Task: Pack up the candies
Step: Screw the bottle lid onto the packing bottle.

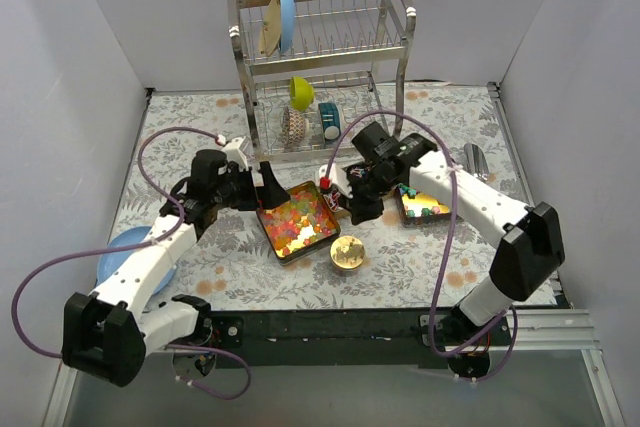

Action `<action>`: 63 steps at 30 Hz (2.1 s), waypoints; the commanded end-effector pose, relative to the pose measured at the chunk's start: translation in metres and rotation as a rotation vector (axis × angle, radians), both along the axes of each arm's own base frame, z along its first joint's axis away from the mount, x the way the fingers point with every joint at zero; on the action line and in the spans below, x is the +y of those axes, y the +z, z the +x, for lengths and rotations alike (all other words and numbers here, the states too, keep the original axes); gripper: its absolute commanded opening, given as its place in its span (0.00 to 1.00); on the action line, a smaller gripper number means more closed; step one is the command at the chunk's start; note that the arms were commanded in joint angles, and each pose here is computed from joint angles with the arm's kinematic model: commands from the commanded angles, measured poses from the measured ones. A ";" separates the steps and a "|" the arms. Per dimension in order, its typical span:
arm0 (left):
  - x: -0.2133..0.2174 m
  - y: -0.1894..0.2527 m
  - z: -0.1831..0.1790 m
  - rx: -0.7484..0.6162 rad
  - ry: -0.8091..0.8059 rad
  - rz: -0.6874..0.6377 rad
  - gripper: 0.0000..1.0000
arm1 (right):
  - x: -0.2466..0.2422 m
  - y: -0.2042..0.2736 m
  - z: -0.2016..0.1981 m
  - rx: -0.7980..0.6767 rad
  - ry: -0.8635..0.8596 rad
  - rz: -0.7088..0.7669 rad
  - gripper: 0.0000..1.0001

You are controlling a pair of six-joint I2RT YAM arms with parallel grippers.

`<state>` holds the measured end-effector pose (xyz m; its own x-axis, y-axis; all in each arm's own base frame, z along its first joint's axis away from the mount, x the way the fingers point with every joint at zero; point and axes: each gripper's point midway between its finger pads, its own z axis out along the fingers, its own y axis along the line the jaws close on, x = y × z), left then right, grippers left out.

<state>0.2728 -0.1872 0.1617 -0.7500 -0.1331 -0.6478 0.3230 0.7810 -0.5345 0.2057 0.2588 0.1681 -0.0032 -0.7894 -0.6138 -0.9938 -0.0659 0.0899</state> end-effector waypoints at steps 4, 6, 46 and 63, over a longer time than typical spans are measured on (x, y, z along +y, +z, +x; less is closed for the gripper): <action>0.018 0.028 -0.020 -0.071 0.044 -0.104 0.98 | 0.004 -0.045 -0.031 -0.079 0.270 -0.127 0.30; 0.022 0.028 -0.024 -0.083 0.049 -0.114 0.98 | 0.002 -0.054 -0.035 -0.069 0.294 -0.154 0.31; -0.035 -0.006 -0.094 -0.115 -0.245 -0.239 0.98 | -0.005 -0.138 -0.088 -0.039 0.415 -0.322 0.41; -0.044 -0.023 -0.100 -0.126 -0.304 -0.207 0.98 | -0.069 -0.134 -0.091 0.065 0.252 -0.413 0.42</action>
